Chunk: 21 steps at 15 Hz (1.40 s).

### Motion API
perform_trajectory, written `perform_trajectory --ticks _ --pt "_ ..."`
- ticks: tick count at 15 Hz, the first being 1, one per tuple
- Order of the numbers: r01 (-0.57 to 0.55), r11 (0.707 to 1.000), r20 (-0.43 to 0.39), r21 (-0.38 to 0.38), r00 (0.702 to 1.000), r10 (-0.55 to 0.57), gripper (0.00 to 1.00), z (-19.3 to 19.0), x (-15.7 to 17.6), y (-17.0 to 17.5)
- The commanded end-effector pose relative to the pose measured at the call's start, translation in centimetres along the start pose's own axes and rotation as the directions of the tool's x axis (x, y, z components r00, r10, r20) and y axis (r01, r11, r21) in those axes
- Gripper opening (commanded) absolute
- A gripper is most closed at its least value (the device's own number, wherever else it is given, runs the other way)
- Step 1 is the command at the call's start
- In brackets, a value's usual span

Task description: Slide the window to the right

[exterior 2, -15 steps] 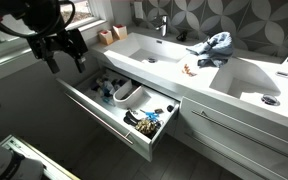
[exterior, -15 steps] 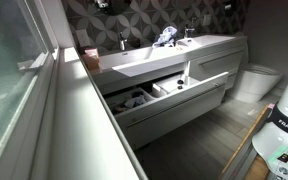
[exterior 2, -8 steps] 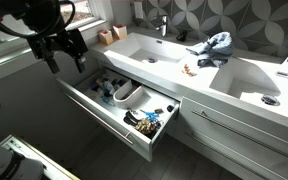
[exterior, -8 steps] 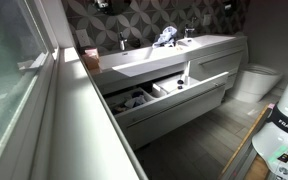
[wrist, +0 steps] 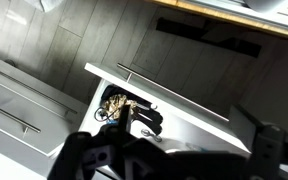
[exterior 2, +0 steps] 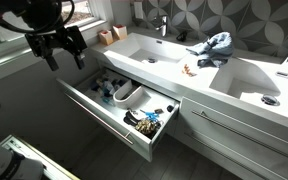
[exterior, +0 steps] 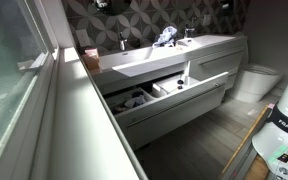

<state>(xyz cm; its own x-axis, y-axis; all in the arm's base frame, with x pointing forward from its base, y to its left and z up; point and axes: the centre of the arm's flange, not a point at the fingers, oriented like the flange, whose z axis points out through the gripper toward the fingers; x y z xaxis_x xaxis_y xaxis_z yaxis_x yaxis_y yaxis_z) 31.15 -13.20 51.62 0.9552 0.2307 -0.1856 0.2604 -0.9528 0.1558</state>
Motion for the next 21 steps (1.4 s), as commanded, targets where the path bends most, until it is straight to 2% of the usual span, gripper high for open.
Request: perform_trajectory --ticks 1,5,8,11,12,17,18,19,21 --pt "0.103 0.994 -0.057 -0.021 0.993 -0.104 1.0 -3.1 1.0 -2.2" --pt "0.228 0.973 -0.128 -0.031 0.965 -0.23 1.0 -5.3 1.6 -4.2" --pt "0.34 0.94 -0.196 0.0 0.922 -0.334 1.0 -6.2 1.4 -5.6" --pt "0.438 0.897 -0.273 0.065 0.872 -0.406 1.0 -6.5 1.0 -6.0" --pt "0.375 0.927 -0.217 0.019 0.907 -0.362 1.0 -6.2 2.0 -6.2" --pt "0.382 0.924 -0.219 0.024 0.904 -0.368 1.0 -6.1 2.1 -6.3" --pt "0.429 0.903 -0.248 0.008 0.876 -0.414 1.0 -6.5 2.9 -6.6" --pt "0.49 0.872 -0.298 0.01 0.833 -0.465 1.0 -7.2 3.5 -7.4" --pt "0.574 0.819 -0.337 -0.015 0.768 -0.544 1.0 -8.8 4.9 -9.9"
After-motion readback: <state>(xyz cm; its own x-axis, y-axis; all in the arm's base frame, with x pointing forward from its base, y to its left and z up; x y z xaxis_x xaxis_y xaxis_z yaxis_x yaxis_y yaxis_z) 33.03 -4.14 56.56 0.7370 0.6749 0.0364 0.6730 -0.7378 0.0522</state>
